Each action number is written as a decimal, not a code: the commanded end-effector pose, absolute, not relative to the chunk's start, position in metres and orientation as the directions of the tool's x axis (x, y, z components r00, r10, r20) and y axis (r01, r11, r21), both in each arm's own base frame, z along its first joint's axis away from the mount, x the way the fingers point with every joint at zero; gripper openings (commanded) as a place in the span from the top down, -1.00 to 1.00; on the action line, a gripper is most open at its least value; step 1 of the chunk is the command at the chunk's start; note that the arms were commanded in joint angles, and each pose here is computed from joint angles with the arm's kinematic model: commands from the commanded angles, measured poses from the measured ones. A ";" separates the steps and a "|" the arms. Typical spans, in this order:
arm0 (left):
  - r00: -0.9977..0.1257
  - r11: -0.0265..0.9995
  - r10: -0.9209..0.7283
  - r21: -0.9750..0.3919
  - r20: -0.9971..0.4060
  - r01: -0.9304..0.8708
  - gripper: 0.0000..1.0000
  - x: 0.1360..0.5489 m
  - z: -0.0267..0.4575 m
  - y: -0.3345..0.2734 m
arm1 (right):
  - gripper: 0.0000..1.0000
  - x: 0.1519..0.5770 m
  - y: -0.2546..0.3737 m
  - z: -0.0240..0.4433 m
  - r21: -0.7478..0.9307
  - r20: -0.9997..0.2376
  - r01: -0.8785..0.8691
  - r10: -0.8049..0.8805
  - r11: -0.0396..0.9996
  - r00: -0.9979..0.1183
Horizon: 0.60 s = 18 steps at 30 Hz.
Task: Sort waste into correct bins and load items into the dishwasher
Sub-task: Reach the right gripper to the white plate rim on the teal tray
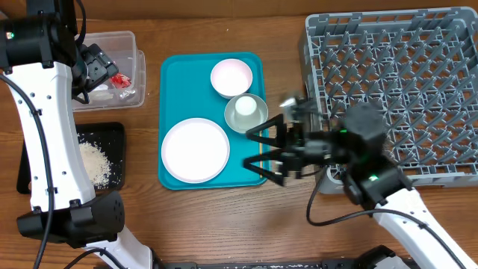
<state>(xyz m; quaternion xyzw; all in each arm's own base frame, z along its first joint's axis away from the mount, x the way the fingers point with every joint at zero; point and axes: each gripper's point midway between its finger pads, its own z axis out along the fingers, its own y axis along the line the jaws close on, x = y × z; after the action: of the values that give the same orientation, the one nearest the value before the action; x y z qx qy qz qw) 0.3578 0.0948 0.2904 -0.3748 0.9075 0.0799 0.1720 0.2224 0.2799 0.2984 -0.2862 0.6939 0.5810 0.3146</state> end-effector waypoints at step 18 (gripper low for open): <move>-0.647 0.699 -0.662 0.002 -0.379 -0.715 -1.00 0.354 0.295 0.094 | -0.99 0.257 0.332 0.198 0.354 -0.512 -0.585 -0.372 0.730 -0.774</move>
<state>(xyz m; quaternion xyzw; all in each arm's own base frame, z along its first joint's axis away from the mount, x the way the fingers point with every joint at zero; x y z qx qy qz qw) 0.3577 0.0947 0.2903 -0.3748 0.9076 0.0800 0.1716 0.2577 0.3079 0.1853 -0.2429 0.9207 0.2352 0.1950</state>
